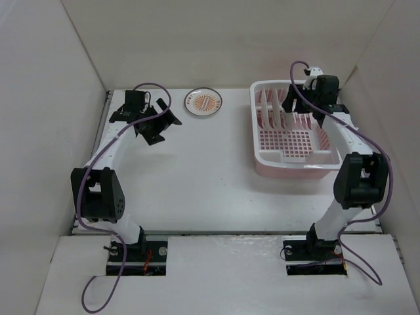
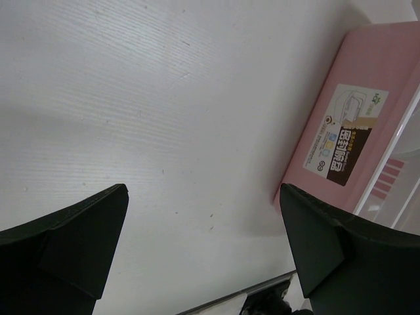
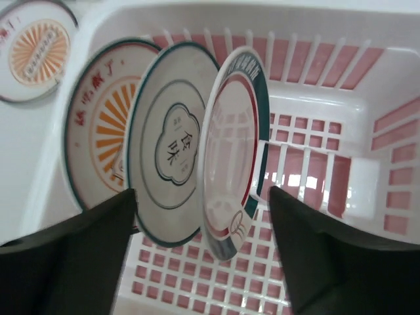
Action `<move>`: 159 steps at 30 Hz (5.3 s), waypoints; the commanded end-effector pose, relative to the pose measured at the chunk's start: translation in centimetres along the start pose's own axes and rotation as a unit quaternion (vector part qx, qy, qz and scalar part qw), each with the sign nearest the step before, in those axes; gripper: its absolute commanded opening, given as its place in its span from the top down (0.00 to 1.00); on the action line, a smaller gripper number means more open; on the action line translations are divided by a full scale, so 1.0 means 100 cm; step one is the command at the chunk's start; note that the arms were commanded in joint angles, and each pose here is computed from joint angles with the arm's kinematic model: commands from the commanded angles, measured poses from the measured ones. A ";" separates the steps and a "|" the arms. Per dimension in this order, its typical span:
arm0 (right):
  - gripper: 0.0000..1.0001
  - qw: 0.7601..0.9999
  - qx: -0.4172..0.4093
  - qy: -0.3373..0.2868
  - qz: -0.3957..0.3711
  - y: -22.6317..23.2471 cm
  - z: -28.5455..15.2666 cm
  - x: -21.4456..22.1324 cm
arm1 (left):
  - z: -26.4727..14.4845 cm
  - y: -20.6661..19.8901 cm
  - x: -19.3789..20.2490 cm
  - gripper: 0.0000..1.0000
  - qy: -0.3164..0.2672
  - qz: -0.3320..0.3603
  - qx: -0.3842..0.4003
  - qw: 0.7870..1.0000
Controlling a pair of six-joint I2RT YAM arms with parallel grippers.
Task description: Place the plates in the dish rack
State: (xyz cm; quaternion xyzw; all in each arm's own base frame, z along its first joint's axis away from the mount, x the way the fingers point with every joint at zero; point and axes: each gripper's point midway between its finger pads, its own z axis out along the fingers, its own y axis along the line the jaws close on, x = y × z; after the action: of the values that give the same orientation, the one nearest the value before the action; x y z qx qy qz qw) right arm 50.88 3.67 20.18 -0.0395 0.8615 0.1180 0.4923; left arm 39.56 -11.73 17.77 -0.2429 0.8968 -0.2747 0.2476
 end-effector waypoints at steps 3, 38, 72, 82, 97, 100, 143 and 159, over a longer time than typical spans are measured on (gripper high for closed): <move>0.00 0.986 0.037 -0.160 -0.026 0.012 -0.097 -0.121 | 0.014 -0.020 -0.023 0.00 -0.024 0.019 0.038 0.999; 0.00 0.927 -0.283 -0.238 -0.061 0.250 -0.258 -0.119 | 0.253 -0.008 -0.102 0.18 -0.036 -0.154 0.119 0.980; 0.00 0.918 -0.197 -0.098 -0.330 0.294 -0.142 -0.026 | 0.105 -0.028 -0.059 1.00 -0.032 -0.080 0.020 0.996; 0.00 0.848 -0.181 -0.032 -0.498 0.331 -0.088 0.035 | 0.023 -0.010 -0.012 1.00 0.073 -0.049 -0.106 0.990; 0.04 0.842 -0.174 0.000 -0.510 0.357 -0.025 0.070 | -0.049 -0.049 0.036 1.00 0.082 -0.046 -0.004 0.996; 0.22 0.848 -0.163 -0.007 -0.505 0.357 -0.021 0.067 | -0.049 -0.053 0.045 1.00 0.095 -0.047 0.007 0.994; 0.99 0.958 0.144 -0.232 -0.083 0.024 -0.162 -0.160 | 0.045 0.004 0.029 0.00 0.062 -0.042 -0.009 0.997; 0.99 0.987 0.101 -0.129 -0.001 -0.033 -0.070 -0.095 | 0.041 0.013 0.040 0.00 0.063 -0.012 -0.027 0.998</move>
State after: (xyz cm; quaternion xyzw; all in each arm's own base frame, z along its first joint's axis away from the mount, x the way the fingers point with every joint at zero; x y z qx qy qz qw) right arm 49.61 -2.77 26.89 0.0333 0.8391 -0.0052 0.5430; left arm 38.85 -14.98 11.52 -0.2578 0.9136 -0.2702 0.1607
